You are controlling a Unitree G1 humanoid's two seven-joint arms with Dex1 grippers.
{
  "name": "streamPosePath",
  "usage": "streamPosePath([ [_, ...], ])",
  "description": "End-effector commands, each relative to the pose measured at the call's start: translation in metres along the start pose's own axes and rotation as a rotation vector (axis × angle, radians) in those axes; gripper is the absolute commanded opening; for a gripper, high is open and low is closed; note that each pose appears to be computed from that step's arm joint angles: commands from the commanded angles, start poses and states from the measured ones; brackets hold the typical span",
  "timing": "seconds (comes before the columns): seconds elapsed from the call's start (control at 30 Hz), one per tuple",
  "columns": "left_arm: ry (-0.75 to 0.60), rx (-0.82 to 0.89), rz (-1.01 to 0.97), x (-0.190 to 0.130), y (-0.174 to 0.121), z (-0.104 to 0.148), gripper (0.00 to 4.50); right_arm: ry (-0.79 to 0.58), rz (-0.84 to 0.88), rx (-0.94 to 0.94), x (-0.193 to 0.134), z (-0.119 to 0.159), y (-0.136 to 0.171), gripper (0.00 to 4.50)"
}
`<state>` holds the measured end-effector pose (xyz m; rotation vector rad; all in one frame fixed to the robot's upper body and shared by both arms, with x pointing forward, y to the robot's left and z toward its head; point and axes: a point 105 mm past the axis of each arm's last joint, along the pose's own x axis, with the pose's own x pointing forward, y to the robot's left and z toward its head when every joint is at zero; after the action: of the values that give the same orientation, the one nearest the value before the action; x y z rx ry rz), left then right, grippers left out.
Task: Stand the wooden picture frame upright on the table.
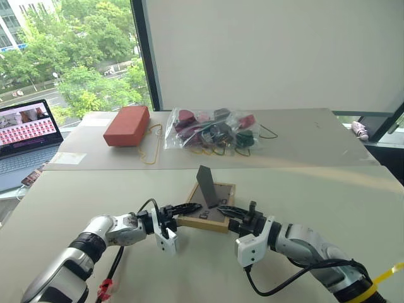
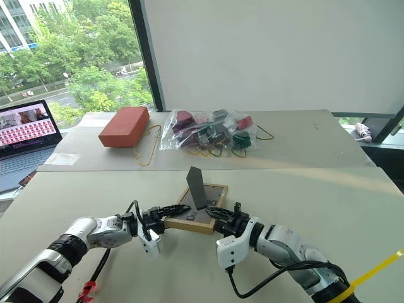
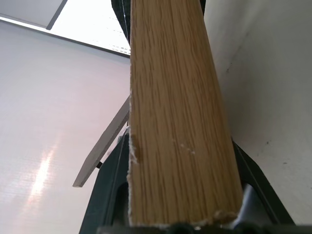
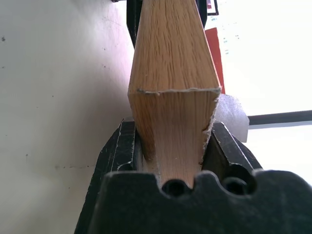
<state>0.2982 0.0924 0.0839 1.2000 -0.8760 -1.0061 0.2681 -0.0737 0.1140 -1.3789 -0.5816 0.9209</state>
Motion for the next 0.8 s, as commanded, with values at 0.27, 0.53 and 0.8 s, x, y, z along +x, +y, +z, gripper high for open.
streamPosePath([
  [0.27, 0.211, -0.301, 0.361, -0.050, 0.062, 0.000, 3.50, 0.023, -0.124, 0.309, -0.017, -0.019, -0.059, 1.24],
  [0.53, 0.351, -0.528, 0.420, -0.064, 0.057, 0.025, 3.50, -0.014, -0.152, 1.106, -0.029, -0.063, -0.133, 1.24],
  [0.8, 0.393, -0.608, 0.439, -0.065, 0.057, 0.020, 3.50, 0.011, 0.089, 1.608, -0.021, -0.072, -0.108, 1.24],
])
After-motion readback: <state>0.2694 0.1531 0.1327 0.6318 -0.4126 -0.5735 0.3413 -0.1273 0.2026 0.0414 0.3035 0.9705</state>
